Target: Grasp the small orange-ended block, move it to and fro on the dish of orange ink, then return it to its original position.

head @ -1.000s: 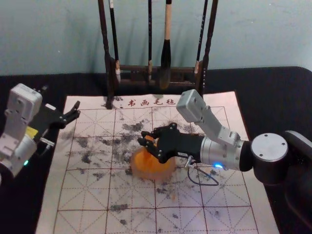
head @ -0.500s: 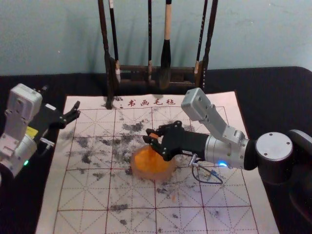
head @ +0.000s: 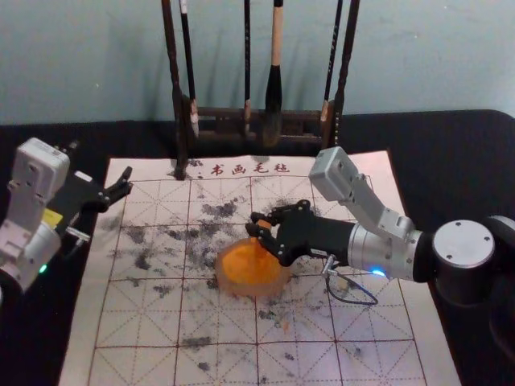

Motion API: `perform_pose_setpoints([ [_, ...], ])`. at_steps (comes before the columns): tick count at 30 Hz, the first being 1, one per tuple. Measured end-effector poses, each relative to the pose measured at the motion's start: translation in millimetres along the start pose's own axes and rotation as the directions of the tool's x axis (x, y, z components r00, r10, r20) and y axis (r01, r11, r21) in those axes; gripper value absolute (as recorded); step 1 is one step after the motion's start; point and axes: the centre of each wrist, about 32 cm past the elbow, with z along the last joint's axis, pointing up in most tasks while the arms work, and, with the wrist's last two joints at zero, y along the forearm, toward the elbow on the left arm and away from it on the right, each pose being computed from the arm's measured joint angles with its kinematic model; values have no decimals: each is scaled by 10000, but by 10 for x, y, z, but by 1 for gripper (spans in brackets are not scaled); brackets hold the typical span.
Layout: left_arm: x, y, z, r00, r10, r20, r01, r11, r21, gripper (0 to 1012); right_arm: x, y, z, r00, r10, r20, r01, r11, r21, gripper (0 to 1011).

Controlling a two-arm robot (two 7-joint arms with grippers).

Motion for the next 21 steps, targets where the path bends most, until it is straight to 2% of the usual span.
perform_pose_setpoints([
  [21,0,0,0,10000,1,0,-1,10000,0,1001,-64,-105,-30,9999,107,-36,-107,9999,14,142],
])
